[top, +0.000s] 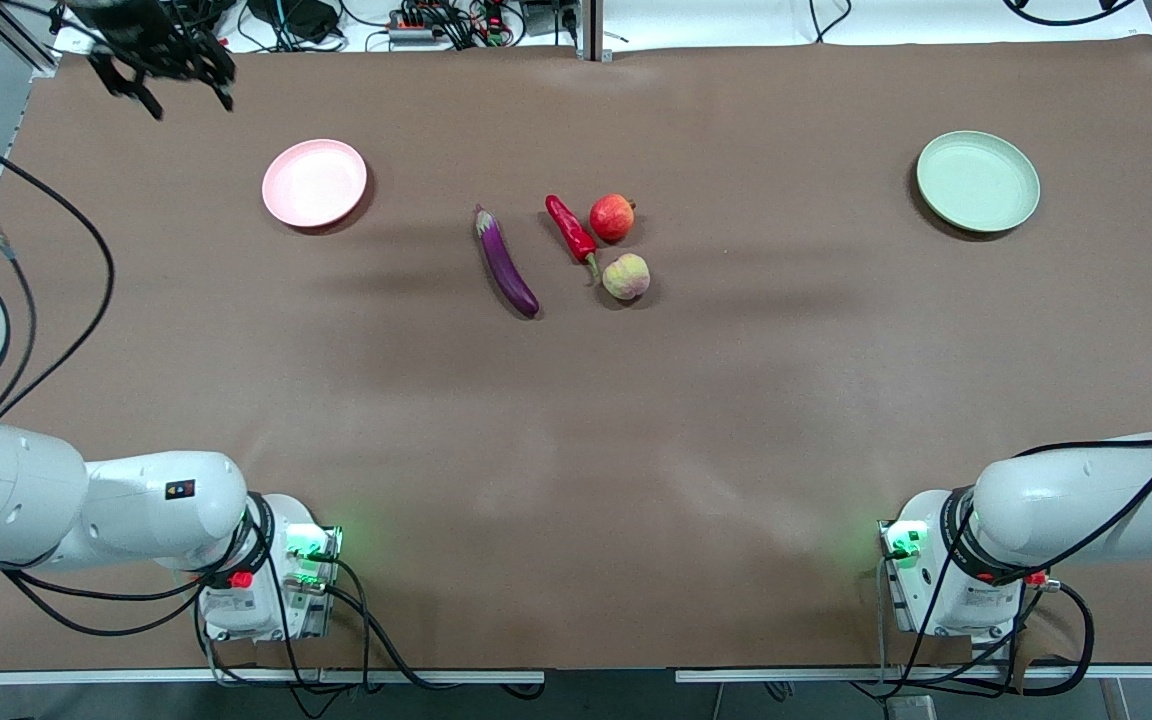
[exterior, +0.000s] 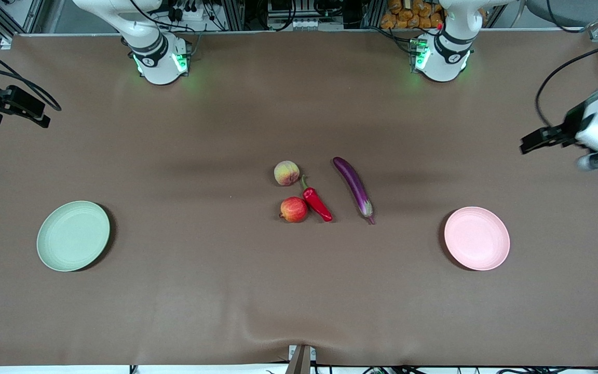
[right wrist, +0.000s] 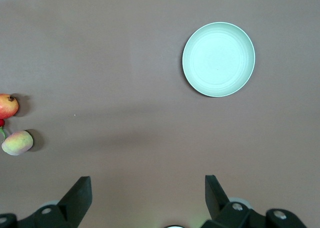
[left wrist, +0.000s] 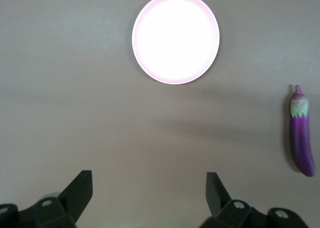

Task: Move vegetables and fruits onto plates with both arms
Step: 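Lower the left gripper and grasp the purple eggplant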

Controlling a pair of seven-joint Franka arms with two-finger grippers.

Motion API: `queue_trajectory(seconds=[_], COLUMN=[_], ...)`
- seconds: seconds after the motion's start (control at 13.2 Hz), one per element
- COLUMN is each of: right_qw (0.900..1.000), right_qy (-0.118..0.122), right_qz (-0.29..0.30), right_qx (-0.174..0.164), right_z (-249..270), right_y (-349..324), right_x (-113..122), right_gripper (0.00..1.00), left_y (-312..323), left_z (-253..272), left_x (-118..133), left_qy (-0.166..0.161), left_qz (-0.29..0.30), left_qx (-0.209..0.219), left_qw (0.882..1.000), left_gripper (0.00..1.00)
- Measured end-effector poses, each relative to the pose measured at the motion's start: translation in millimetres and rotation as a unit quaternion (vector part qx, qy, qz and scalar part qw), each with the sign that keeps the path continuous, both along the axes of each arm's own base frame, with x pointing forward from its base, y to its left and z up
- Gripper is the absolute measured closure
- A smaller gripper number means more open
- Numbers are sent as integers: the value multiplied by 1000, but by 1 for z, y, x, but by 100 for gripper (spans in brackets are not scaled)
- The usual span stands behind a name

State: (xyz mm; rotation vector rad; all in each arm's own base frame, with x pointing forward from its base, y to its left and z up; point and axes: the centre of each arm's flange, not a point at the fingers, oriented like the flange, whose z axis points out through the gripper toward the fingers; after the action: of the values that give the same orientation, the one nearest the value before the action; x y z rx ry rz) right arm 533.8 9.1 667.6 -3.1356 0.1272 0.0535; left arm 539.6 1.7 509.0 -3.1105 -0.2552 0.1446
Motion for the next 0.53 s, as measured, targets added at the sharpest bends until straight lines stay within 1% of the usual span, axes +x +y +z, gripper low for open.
queue_trajectory(seconds=[0.15, 0.3, 0.53], right_qw=[1000, 1000, 1000], right_qy=[2, 3, 4], right_qz=[0, 0, 0], right_qx=[0, 0, 0], right_z=[-1, -2, -3], right_y=[0, 0, 0], right_x=[0, 0, 0], right_gripper=[0, 0, 0], left_y=[-19, -49, -115], left_z=[-30, -49, -89], left_x=[0, 5, 15], left_qy=[2, -3, -6], left_qz=[-13, -14, -15], left_qx=[-4, -12, -24], left_qw=[1000, 1000, 1000], left_gripper=[0, 0, 0])
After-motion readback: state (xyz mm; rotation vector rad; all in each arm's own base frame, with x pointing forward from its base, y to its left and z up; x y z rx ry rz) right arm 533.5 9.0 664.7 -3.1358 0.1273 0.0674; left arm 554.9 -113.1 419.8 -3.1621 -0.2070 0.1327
